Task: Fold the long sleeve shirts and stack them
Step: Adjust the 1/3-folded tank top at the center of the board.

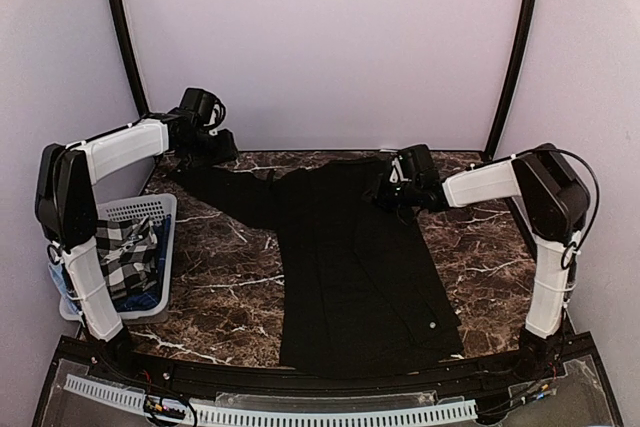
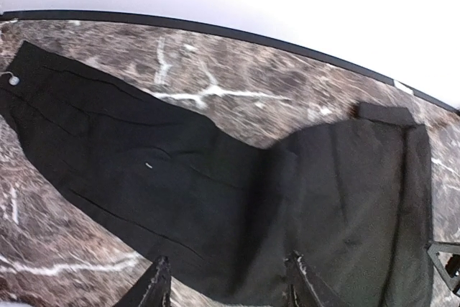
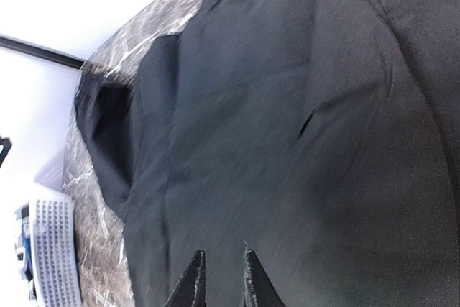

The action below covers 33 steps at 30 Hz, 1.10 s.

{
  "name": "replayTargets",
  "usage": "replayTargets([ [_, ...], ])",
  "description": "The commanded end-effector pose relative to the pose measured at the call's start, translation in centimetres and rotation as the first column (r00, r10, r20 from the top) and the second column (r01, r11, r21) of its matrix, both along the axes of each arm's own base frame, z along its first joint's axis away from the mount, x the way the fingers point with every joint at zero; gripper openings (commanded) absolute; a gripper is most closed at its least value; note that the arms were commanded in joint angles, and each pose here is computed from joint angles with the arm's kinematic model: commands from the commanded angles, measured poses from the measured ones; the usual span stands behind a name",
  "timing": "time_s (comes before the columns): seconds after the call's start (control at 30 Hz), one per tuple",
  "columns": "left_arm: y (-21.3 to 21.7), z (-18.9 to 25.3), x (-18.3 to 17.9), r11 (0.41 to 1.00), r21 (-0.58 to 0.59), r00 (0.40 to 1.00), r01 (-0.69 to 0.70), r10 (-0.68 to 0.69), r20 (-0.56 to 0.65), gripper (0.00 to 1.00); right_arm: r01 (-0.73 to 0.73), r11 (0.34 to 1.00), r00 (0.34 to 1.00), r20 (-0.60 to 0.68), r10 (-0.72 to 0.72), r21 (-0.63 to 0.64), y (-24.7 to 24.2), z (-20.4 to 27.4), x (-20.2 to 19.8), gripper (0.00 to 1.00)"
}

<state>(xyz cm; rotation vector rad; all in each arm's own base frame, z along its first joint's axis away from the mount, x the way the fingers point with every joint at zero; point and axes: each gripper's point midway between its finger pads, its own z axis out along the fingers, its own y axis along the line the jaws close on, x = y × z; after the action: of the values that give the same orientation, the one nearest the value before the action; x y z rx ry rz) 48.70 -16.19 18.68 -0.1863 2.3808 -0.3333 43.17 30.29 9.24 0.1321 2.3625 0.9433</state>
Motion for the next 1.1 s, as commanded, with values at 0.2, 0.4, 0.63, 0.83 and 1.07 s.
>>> replayTargets([
  [0.2,6.3,-1.0,5.4,0.99,0.103,0.995,-0.096,0.099,-0.017,0.53,0.089,0.994,0.993,-0.079,-0.084,0.061,-1.0,-4.6,5.8,0.14],
  [0.4,6.6,-2.3,6.5,0.991,0.103,0.995,-0.091,0.095,-0.034,0.53,0.178,0.984,0.968,-0.179,-0.176,-0.004,-5.1,-8.2,5.4,0.11],
  [0.63,8.0,-3.4,8.0,0.988,0.093,0.991,-0.126,0.13,-0.037,0.54,0.231,0.972,0.952,-0.195,-0.235,-0.046,-10.2,-8.8,4.0,0.11],
  [0.83,9.1,-5.1,9.8,0.971,0.127,0.977,-0.202,0.209,-0.046,0.54,0.153,0.986,0.971,-0.177,-0.161,-0.06,-9.9,-7.5,4.1,0.11],
  [1.07,13.8,-7.1,10.9,0.905,0.242,0.928,-0.351,0.371,-0.041,0.58,0.08,0.992,0.992,-0.089,-0.089,-0.094,-8.3,-3.4,4.2,0.17],
])
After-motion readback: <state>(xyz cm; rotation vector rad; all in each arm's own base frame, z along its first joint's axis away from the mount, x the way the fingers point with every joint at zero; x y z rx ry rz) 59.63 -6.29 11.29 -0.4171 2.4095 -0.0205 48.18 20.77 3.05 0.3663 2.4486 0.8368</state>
